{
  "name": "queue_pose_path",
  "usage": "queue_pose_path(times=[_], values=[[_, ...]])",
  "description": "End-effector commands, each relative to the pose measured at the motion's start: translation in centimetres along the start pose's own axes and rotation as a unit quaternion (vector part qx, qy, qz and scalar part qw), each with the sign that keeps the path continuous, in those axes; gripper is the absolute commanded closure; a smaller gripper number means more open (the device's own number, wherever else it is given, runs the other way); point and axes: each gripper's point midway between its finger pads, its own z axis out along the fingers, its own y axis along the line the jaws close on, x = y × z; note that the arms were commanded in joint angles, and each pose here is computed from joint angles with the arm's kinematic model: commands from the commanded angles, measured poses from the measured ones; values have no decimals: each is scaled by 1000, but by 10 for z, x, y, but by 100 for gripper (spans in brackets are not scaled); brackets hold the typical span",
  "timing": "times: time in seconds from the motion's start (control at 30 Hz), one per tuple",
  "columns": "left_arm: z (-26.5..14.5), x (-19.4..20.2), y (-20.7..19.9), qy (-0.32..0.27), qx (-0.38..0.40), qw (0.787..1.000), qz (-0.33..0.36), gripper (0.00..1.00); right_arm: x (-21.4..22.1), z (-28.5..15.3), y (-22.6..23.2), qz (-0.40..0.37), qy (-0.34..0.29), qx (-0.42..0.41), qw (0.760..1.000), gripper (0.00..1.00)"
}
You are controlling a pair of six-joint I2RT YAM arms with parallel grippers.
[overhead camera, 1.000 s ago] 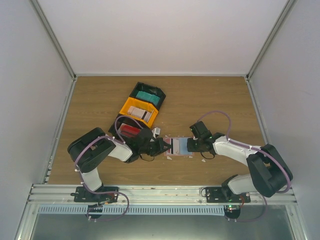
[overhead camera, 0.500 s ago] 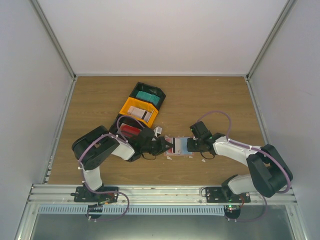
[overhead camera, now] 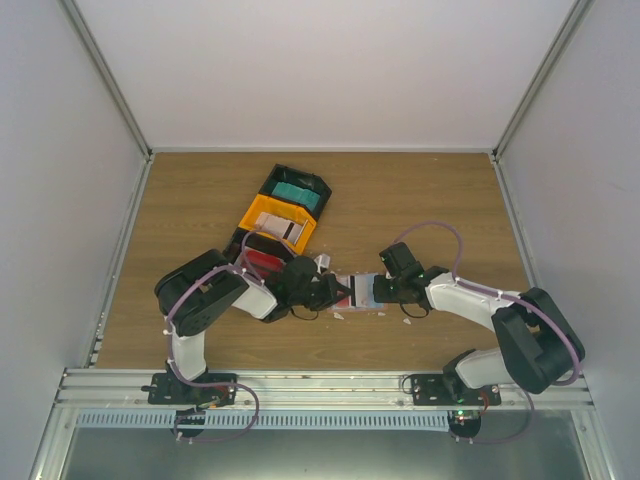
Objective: Put the credit cards into the card holder
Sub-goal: Insert the credit card into the card holder.
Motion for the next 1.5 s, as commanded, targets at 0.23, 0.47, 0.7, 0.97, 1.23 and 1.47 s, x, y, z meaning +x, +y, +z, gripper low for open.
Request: queue_pose_path(times=[0.23, 0.47, 0.7, 0.97, 1.23, 1.47], values=[[18, 14, -9, 32, -3, 998, 46, 100, 44, 10, -13, 7, 74, 13, 997, 67], [21, 16, -5, 42, -14, 998, 47, 99, 34, 2, -7, 12, 54, -1, 998, 64], [19, 16, -4, 39, -21, 998, 48, 99, 12, -16, -6, 18, 5, 4, 1000, 55], [25, 22, -8, 56, -13, 997, 52, 99, 16, -16, 5, 9, 17, -28, 999, 53], [35, 31, -12, 81, -3, 995, 56, 98, 28, -7, 12, 11, 41, -53, 998, 53], [29, 31, -15, 79, -5, 995, 61, 95, 19, -14, 4, 19, 17, -30, 999, 53]])
